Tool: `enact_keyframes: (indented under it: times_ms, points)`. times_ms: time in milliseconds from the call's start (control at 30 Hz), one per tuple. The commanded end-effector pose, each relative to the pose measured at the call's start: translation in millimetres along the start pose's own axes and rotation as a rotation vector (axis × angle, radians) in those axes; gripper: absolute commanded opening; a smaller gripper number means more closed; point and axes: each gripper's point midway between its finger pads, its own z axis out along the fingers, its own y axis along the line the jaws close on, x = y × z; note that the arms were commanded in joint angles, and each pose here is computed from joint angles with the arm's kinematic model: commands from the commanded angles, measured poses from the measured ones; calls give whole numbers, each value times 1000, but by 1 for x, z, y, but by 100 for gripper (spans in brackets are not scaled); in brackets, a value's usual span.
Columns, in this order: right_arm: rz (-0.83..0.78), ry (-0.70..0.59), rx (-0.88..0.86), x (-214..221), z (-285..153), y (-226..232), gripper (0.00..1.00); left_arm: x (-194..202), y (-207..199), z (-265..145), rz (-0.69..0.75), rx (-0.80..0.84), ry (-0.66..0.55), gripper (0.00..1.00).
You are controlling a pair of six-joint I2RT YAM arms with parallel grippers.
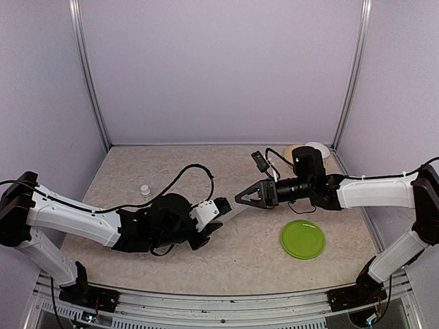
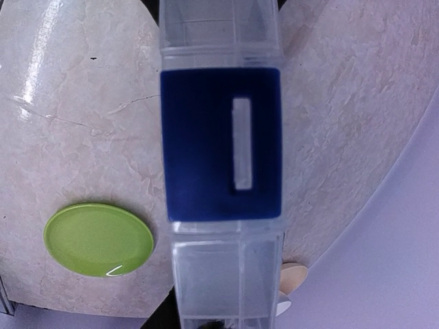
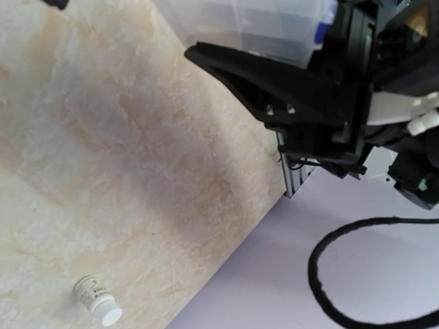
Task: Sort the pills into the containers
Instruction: Pass from the left arm to the right
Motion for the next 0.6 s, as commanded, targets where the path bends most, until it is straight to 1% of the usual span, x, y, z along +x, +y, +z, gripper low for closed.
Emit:
enact_keyframes:
  times_ms: [0, 100, 333, 400, 467, 567]
  points:
    - [2, 14, -19, 7, 5, 1, 93, -13, 0, -1, -17, -11, -43, 2]
    - [6, 17, -24, 8, 6, 2, 90, -14, 0, -1, -17, -11, -48, 2]
    - [11, 7, -33, 6, 5, 4, 80, -12, -2, 0, -14, -14, -41, 3]
    - [10, 1, -31, 5, 5, 4, 79, -12, -2, 0, -16, -17, -41, 7]
    - [9, -6, -25, 3, 4, 4, 77, -11, -2, 0, -14, -18, -39, 13]
    - [7, -16, -19, 0, 3, 5, 70, -12, -2, -1, -16, -18, -42, 19]
